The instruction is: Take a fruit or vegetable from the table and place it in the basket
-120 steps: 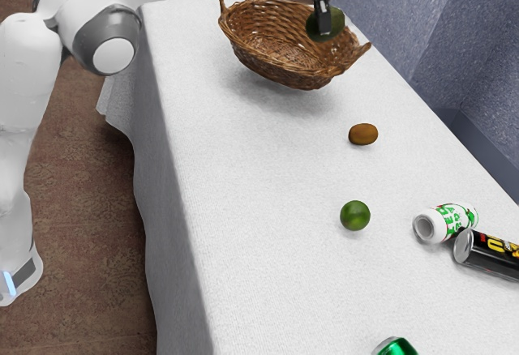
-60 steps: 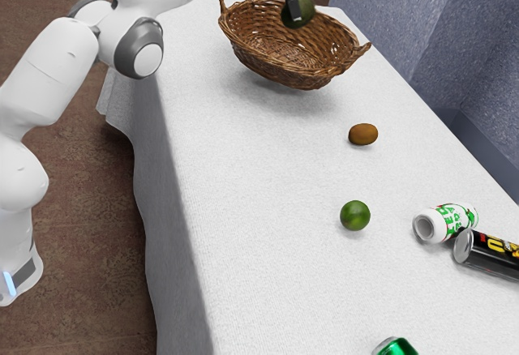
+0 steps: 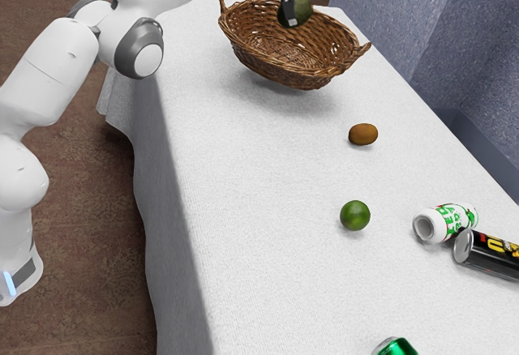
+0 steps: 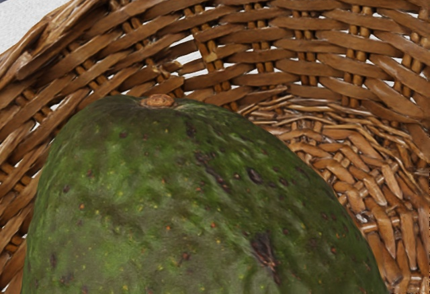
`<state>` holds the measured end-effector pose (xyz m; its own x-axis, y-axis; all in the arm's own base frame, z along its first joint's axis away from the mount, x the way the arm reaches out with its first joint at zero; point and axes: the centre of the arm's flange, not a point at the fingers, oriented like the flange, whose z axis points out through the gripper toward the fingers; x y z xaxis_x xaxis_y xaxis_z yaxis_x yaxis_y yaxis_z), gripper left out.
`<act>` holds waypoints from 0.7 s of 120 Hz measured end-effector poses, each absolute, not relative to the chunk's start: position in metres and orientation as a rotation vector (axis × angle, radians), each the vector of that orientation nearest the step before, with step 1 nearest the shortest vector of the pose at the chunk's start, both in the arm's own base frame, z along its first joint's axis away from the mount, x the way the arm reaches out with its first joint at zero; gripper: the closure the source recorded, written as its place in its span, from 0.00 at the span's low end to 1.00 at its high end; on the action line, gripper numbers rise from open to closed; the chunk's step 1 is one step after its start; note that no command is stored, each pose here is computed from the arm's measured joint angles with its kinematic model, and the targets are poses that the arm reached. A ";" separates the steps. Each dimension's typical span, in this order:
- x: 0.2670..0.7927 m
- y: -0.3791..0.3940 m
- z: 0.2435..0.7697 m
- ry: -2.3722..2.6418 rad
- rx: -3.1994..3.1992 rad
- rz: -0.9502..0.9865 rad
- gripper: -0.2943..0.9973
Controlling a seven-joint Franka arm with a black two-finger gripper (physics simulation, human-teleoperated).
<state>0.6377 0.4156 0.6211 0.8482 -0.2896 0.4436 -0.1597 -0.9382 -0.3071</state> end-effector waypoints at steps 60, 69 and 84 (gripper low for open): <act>0.647 0.413 0.603 0.455 -2.795 -0.748 0.25; 0.648 0.402 0.624 0.483 -2.758 -0.790 0.24; 0.648 0.399 0.629 0.500 -2.754 -0.813 0.23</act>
<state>0.6484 0.3990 0.6288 0.7882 -0.3832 0.4816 -0.2575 -0.9161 -0.3074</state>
